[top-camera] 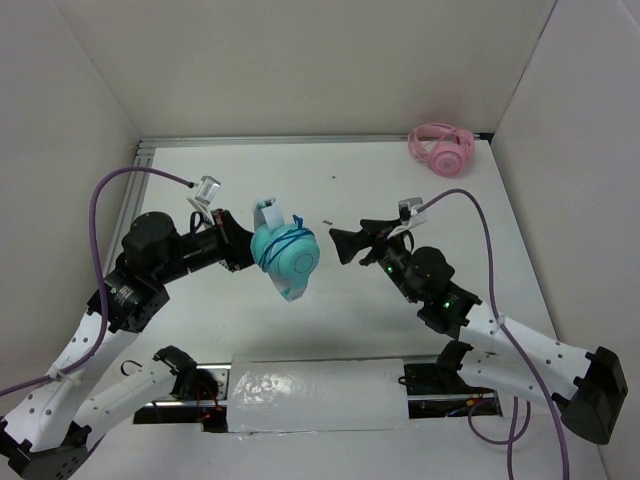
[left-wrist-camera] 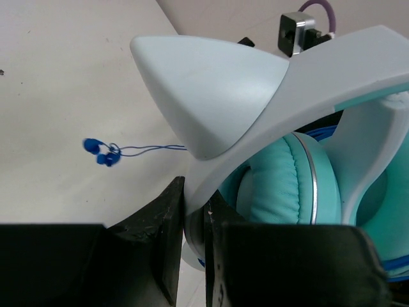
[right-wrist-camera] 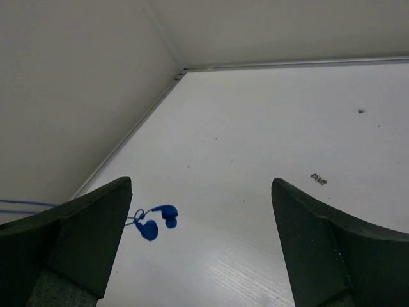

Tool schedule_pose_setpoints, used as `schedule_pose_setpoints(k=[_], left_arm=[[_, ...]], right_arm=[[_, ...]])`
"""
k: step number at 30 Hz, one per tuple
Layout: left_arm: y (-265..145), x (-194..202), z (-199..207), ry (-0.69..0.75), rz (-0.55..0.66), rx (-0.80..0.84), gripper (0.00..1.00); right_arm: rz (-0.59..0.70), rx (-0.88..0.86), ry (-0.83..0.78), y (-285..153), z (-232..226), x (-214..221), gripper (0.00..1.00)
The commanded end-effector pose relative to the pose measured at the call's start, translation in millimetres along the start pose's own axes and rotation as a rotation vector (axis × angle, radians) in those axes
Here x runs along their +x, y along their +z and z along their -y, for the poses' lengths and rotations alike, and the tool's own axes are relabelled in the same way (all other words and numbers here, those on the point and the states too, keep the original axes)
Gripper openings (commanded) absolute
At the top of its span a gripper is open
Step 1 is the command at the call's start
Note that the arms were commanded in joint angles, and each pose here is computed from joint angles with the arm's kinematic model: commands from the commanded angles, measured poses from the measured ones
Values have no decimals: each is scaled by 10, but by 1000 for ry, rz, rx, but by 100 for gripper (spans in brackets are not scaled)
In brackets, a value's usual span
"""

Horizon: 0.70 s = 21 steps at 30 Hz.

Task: Wrap the headphones

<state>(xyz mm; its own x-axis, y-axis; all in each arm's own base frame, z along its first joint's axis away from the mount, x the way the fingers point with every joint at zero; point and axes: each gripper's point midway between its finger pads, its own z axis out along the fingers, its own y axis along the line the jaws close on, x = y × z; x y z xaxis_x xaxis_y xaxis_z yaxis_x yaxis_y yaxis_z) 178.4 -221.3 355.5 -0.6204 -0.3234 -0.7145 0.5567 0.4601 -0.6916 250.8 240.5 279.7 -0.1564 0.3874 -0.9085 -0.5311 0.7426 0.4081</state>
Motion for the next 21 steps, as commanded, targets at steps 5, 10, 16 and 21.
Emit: schedule_pose_setpoints(k=[5, 10, 16, 21], left_arm=[[-87, -384, 376, 24, 113, 81, 0], [-39, -439, 283, -21, 133, 27, 0], [-70, -424, 296, -31, 142, 37, 0], [-111, -412, 349, -16, 137, 56, 0]], right_arm=[[-64, -7, -107, -191, 21, 223, 100], [-109, -136, -256, -257, -140, 463, 100], [-121, -328, -296, -346, -401, 621, 100], [-97, -259, -257, -347, -314, 539, 100]])
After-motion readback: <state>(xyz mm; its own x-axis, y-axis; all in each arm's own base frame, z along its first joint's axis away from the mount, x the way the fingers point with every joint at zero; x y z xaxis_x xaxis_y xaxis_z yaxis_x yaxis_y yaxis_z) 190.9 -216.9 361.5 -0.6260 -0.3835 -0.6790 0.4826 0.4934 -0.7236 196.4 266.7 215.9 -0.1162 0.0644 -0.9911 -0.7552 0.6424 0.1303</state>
